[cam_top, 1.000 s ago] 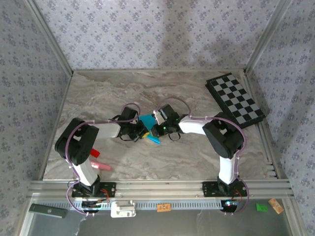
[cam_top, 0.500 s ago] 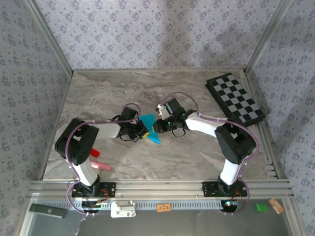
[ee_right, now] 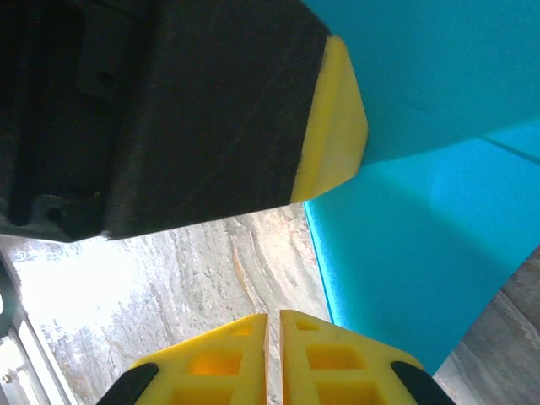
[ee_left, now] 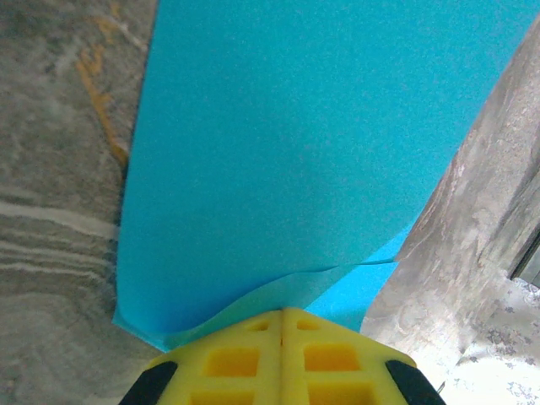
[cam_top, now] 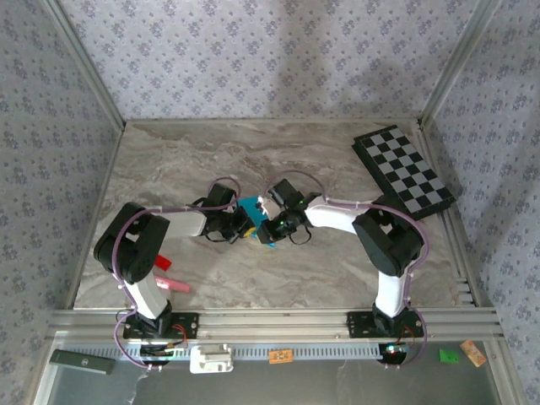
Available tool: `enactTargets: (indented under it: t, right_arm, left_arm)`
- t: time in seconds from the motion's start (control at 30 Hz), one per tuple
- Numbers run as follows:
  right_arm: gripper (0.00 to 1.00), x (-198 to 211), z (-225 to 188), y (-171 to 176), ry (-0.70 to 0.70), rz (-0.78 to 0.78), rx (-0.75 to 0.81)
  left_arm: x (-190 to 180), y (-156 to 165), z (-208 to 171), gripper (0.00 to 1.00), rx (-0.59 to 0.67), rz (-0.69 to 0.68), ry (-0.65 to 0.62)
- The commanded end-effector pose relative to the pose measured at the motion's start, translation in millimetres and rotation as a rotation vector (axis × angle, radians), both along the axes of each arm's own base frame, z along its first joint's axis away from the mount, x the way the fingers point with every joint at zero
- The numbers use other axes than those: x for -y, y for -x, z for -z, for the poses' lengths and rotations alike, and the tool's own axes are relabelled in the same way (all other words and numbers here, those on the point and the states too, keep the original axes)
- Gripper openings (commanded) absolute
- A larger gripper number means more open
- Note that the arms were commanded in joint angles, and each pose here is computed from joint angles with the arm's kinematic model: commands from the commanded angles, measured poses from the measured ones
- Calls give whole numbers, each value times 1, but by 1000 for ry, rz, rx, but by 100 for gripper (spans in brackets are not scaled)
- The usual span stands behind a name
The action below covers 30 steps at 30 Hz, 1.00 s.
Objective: Fold a paper plane with a square sheet of paper (pick it up from the middle)
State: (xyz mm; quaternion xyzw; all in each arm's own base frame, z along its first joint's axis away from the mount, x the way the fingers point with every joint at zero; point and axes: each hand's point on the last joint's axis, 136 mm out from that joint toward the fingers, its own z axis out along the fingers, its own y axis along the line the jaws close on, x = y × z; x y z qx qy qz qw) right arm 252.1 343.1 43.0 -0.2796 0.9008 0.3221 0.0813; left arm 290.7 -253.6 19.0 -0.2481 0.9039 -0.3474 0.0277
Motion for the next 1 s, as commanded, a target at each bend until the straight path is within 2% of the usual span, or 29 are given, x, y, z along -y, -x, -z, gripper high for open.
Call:
enactTargets:
  t: [0.0, 0.97]
  right_arm:
    - [12, 1, 4, -1, 29, -11, -4]
    - [12, 20, 35, 5, 138, 8, -68]
  left_arm:
    - [-20, 19, 30, 5, -85, -23, -107]
    - [-20, 21, 31, 5, -90, -14, -112]
